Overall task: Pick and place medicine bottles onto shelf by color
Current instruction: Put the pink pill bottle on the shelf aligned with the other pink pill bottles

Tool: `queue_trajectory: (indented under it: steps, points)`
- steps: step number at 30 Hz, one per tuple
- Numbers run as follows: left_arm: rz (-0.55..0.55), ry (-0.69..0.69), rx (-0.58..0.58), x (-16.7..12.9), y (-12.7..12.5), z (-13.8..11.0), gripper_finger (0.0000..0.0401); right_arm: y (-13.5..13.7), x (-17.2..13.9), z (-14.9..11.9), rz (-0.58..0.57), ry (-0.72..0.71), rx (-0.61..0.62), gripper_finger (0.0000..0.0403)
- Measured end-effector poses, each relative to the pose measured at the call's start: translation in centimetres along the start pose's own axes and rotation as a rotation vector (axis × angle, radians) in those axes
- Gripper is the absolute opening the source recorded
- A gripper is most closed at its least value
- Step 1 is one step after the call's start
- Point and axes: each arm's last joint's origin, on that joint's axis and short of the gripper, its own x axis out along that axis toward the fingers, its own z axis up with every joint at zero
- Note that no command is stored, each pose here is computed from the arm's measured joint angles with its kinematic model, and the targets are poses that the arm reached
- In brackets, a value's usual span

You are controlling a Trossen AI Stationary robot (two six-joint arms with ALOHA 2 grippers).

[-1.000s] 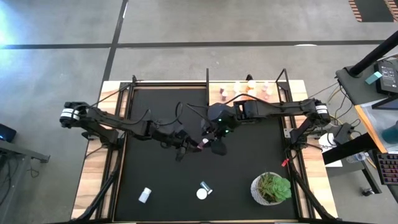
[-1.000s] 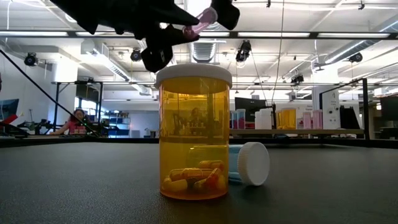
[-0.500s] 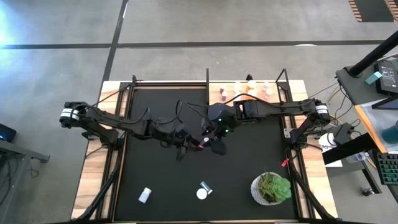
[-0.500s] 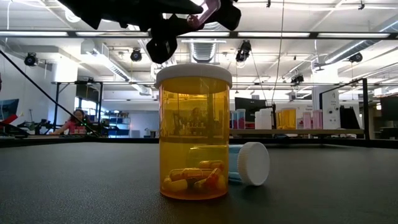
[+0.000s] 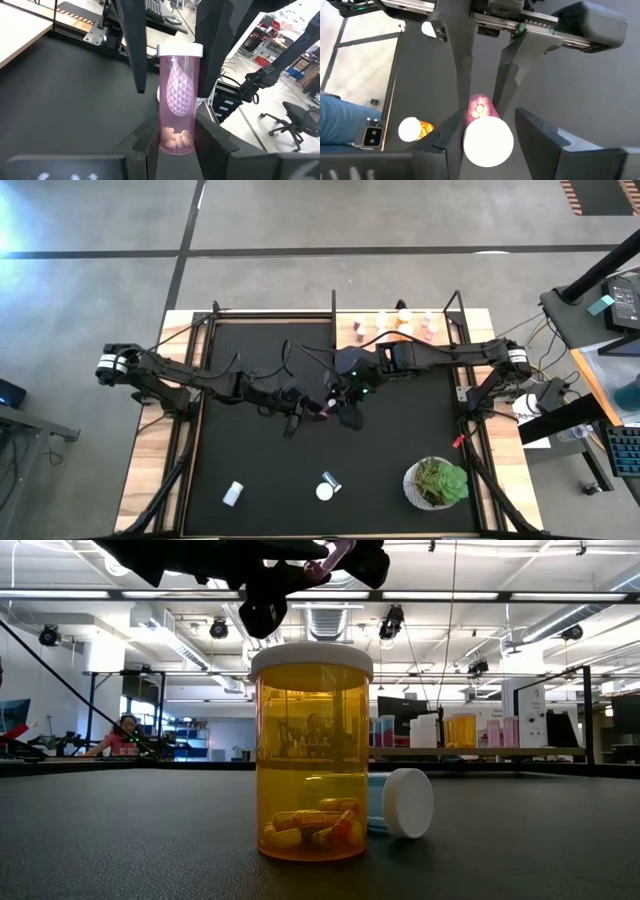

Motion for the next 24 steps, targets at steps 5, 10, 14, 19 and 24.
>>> queue_trajectory:
  steps: [5, 10, 14, 19, 24]
  points:
    - [0.0, 0.0, 0.0, 0.0, 0.0, 0.0, 0.0084, 0.02, 0.0, 0.0, 0.002, 0.0, 0.0, 0.0133]
    - [0.001, 0.0, 0.001, 0.0, 0.0, 0.0, 0.0084, 0.03, -0.01, 0.02, 0.005, -0.001, 0.0, 0.0113]
    - [0.0, 0.0, 0.002, 0.0, 0.0, 0.0, 0.009, 0.04, -0.03, 0.02, 0.005, -0.001, 0.016, 0.0106]
    - [-0.001, -0.002, 0.009, 0.01, -0.02, 0.05, 0.0121, -0.01, -0.04, 0.02, -0.001, -0.002, 0.021, 0.0105]
    - [-0.001, -0.012, 0.01, 0.0, -0.02, 0.17, 0.0158, -0.56, -0.3, -0.03, -0.012, 0.009, 0.037, 0.0104]
